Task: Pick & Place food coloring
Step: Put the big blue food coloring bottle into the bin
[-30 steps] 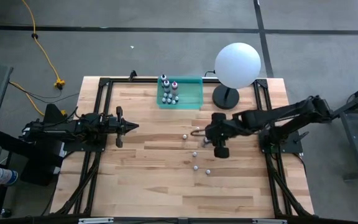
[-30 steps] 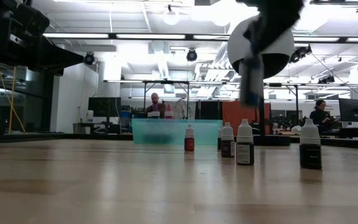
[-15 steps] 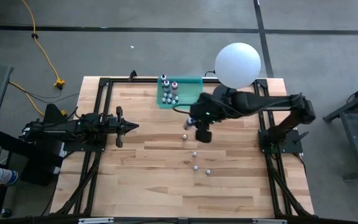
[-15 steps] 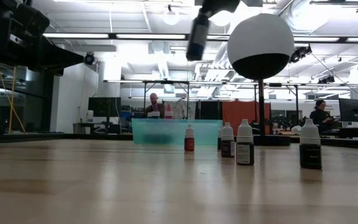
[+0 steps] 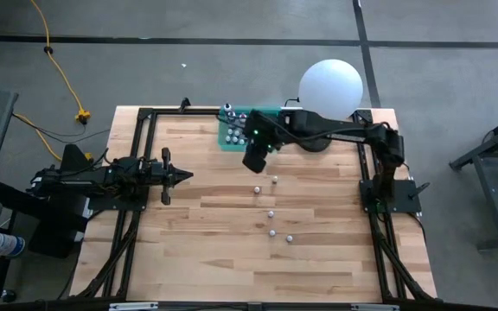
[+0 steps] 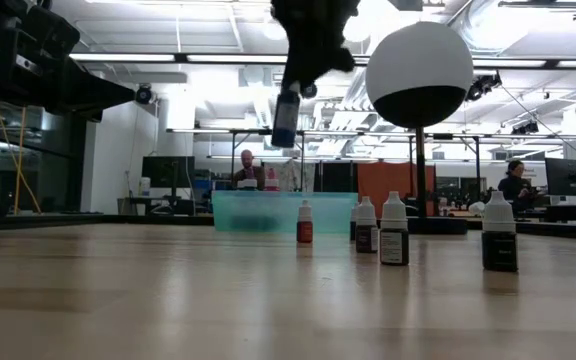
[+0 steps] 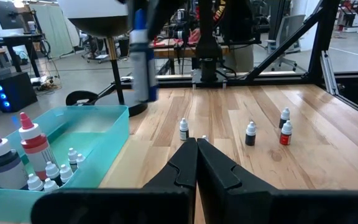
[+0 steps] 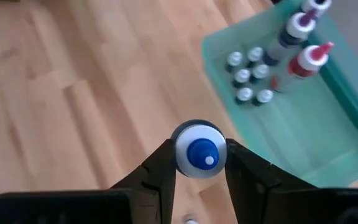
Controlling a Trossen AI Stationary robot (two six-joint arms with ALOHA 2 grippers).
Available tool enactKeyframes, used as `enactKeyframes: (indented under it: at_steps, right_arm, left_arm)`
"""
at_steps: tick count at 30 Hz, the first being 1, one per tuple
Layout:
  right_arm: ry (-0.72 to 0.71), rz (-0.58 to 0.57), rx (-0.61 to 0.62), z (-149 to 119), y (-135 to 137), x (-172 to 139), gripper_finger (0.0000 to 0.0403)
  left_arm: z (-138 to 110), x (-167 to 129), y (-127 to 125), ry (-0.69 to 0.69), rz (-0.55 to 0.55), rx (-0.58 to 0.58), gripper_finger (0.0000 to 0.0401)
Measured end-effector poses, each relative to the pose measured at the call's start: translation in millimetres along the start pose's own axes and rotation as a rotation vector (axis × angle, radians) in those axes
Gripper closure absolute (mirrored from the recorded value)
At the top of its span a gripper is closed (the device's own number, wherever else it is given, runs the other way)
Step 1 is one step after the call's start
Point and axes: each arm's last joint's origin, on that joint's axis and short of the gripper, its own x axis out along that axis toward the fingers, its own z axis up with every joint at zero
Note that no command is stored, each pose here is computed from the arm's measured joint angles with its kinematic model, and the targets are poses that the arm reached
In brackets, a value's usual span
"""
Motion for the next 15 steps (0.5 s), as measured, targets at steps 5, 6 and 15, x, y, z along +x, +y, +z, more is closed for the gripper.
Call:
enactKeyframes:
  at_steps: [5, 6, 15]
  right_arm:
    - [0.007, -0.051, -0.029, 5.7, -21.5, 12.3, 0.0297]
    - [0.001, -0.058, -0.043, 7.2, -25.0, 13.2, 0.0297]
    - [-0.011, -0.139, -0.112, 17.1, -62.9, 28.4, 0.0297]
  left_arm:
    - [0.0, 0.0, 0.0, 0.0, 0.0, 0.0, 0.0401]
    - [0.0, 0.0, 0.0, 0.0, 0.0, 0.0, 0.0401]
    - [0.0, 0.0, 0.0, 0.0, 0.0, 0.0, 0.0401]
